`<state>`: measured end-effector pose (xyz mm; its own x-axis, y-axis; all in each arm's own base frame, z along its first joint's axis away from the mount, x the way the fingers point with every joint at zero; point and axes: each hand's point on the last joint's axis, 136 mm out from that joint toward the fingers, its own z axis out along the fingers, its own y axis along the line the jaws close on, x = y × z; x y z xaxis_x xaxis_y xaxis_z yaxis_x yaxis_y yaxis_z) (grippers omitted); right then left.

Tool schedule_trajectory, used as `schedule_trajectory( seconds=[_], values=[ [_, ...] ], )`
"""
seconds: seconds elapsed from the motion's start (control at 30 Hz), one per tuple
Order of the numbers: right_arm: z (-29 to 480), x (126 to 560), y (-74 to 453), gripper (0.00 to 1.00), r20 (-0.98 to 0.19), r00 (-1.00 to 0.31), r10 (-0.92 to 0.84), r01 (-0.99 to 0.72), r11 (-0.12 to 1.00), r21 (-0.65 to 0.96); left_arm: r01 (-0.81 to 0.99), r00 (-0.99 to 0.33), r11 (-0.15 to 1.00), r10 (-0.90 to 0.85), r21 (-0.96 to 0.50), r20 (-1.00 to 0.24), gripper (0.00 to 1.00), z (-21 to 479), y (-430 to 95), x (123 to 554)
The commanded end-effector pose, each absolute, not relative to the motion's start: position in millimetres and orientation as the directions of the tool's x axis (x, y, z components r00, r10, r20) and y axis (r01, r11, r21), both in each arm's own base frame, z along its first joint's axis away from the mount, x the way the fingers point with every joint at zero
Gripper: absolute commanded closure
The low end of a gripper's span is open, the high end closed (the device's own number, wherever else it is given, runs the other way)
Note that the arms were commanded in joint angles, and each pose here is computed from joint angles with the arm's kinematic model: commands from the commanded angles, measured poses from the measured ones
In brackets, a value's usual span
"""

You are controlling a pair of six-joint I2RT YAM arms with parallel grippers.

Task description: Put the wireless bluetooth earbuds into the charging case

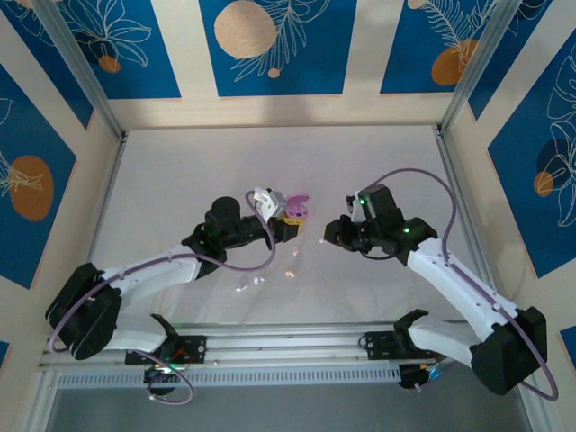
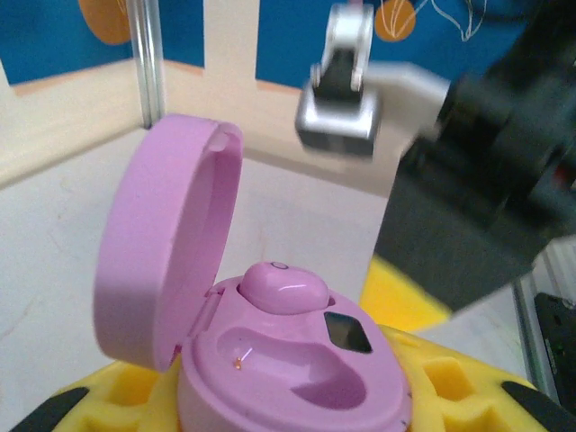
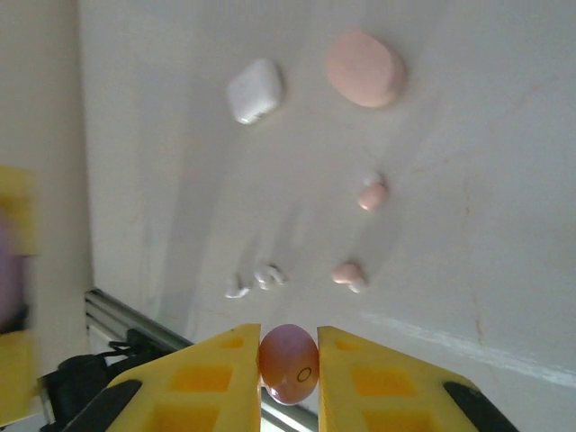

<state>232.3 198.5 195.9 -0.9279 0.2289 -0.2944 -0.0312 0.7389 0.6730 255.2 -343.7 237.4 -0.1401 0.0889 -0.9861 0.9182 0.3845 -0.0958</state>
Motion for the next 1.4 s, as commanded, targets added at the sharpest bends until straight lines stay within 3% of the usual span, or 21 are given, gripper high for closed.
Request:
schedule_trajectory(
  seconds=[0.0, 0.23, 0.83, 1.37],
  values=[
    [221.7, 224.3, 201.6, 0.79, -0.309, -0.932, 0.191, -0.084, 0.715, 0.694, 0.931, -0.1, 0.36, 0.112, -0.054, -0.989, 0.73, 237.4, -354.4, 252.8],
    [251.9, 223.5, 207.2, 0.79, -0.35, -0.919, 0.182, -0.142, 0.677, 0.722, 0.932, -0.095, 0.36, 0.143, -0.038, -0.985, 0.73, 228.0, -361.2, 253.6],
    [268.0, 228.3, 232.0, 0.78, -0.394, -0.91, 0.129, -0.223, 0.647, 0.729, 0.943, -0.067, 0.334, 0.183, -0.002, -0.981, 0.73, 228.6, -370.1, 247.1],
    [254.6, 237.7, 241.4, 0.78, -0.411, -0.909, 0.072, -0.235, 0.725, 0.647, 0.948, -0.047, 0.317, 0.165, 0.008, -0.985, 0.73, 241.6, -372.3, 241.2]
  ],
)
